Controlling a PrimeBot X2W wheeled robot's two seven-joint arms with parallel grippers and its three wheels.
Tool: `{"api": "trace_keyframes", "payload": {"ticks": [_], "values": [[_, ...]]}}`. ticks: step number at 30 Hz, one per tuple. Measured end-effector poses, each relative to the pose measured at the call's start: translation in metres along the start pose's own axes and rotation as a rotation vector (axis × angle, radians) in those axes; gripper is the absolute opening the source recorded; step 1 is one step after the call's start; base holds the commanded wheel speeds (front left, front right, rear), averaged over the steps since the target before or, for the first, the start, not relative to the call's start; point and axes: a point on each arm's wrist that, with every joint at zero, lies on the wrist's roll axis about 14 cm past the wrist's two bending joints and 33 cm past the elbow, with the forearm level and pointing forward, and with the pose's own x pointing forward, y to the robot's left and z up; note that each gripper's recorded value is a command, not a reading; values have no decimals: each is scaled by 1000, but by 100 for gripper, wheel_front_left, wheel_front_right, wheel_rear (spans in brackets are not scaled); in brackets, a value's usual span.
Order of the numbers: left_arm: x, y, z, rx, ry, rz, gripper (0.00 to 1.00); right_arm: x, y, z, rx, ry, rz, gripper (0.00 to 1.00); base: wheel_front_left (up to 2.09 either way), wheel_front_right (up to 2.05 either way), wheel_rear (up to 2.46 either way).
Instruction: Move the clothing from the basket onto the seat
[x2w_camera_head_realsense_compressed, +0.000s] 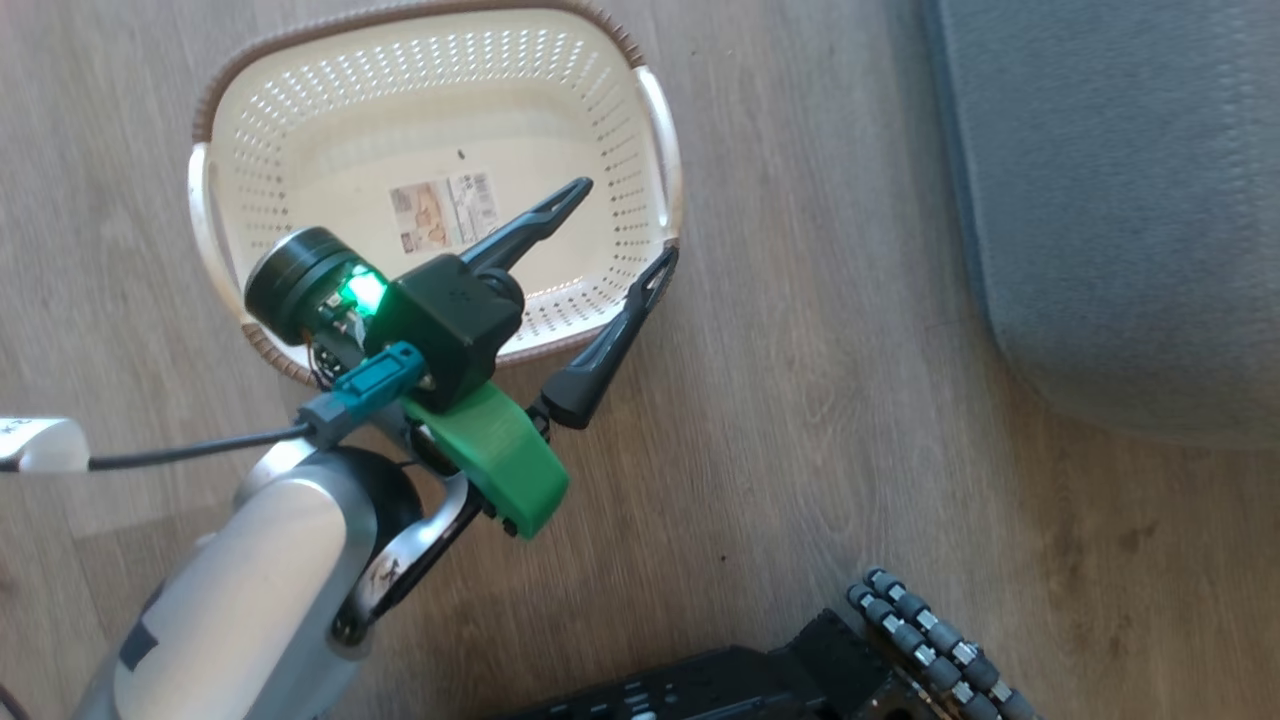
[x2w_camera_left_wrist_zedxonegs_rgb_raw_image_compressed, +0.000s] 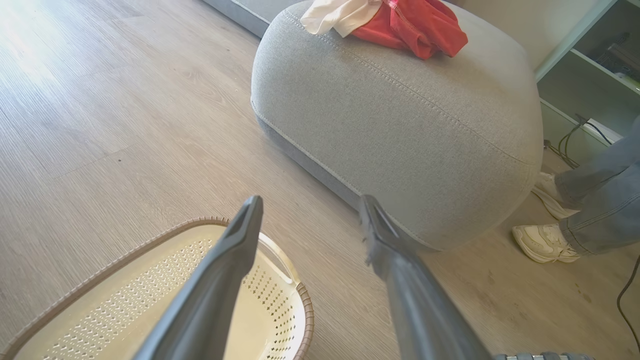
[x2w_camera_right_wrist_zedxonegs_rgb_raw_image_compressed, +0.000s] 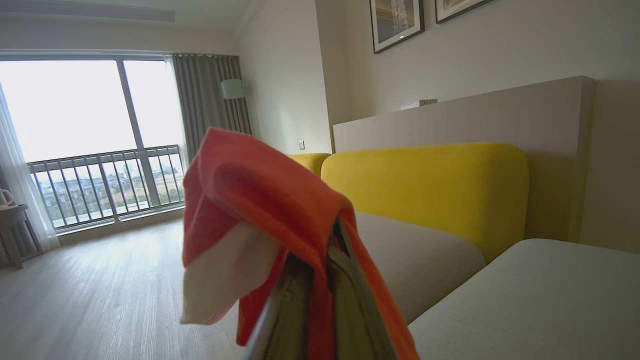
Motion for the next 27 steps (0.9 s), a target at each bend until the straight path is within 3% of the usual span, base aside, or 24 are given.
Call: {"api": "trace_keyframes", "payload": {"ticks": [5,8,13,17,18,19,20,27], "values": [[-2,11,-9,-24,4,27,100,9,-12,-12,-32,17,-64,0,0,0,0],[-3,17,-18,-40,19,42,100,-6,-22,-70,-33,132,-105,0,0,0,0],[-5,21,-24,-48,37,53,100,-75,-44,-186,-26,382,-184,0,0,0,0],[-7,24,-21,-37,41,71,100,-108,-54,-217,-46,456,-213,0,0,0,0],[-8,25,-20,-35,41,74,100,-111,-55,-218,-49,460,-215,13,0,0,0],[-9,25,-20,-35,42,79,100,-113,-56,-218,-55,461,-216,43,0,0,0],[-10,24,-20,-35,46,82,100,-114,-57,-217,-60,464,-216,100,0,0,0],[-6,11,-5,-18,20,55,100,-114,-44,-204,-147,472,-125,100,0,0,0]]}}
